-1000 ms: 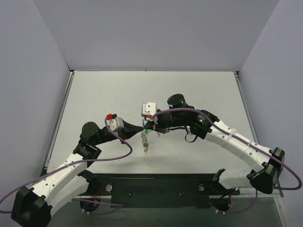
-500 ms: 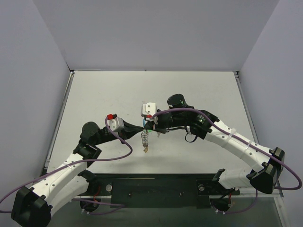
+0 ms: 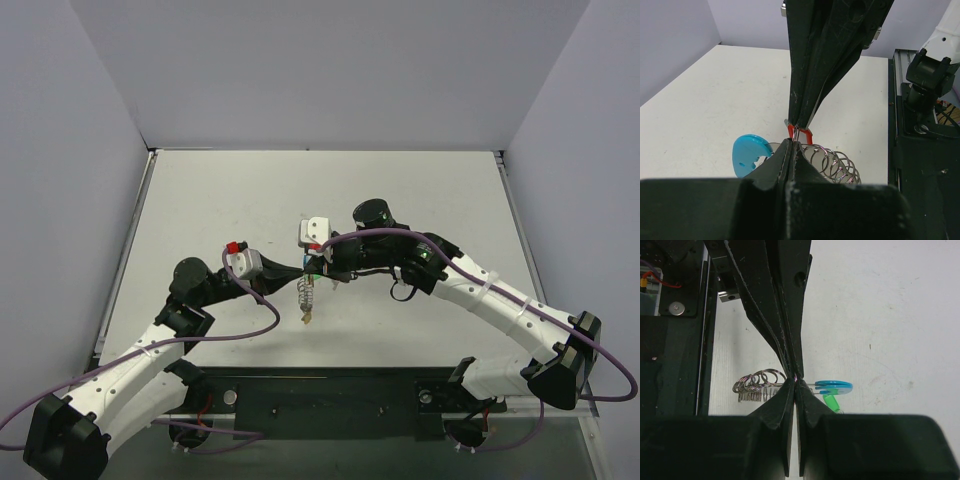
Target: Put the keys on the keyring
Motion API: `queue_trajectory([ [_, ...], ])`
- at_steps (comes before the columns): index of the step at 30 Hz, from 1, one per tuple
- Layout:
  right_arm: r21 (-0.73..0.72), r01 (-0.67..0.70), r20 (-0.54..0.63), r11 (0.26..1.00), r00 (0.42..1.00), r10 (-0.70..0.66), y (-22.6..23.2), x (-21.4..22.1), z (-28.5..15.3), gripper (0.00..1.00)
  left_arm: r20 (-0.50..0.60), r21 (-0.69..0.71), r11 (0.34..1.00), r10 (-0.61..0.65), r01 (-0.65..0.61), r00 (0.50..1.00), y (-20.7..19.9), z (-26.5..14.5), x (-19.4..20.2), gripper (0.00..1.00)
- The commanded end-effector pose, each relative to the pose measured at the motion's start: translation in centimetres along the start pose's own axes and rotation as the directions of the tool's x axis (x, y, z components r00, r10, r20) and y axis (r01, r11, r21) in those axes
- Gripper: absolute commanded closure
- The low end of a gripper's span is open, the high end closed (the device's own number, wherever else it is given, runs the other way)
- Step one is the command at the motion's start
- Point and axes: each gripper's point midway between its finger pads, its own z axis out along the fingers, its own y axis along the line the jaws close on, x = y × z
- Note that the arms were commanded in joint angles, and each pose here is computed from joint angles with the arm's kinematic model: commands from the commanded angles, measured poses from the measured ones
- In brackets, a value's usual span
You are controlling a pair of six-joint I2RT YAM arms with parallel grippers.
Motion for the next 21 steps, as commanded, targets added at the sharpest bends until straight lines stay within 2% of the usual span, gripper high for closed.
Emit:
queue_trajectory([
  [1, -0.055, 0.035, 0.076, 0.998, 0.997, -0.031, 1.12, -2.14, 0.41, 1.00, 0.071, 0.021, 0.997, 0.069, -0.070, 0.995, -0.21, 0.54, -3.12, 1.00],
  [21, -0.067, 0.057, 0.052, 0.996, 0.997, -0.053, 1.47, -1.59, 0.36, 1.00, 0.066, 0.010, 0.998, 0.067, -0.067, 0.996, 0.01, 0.56, -3.14, 1.00],
])
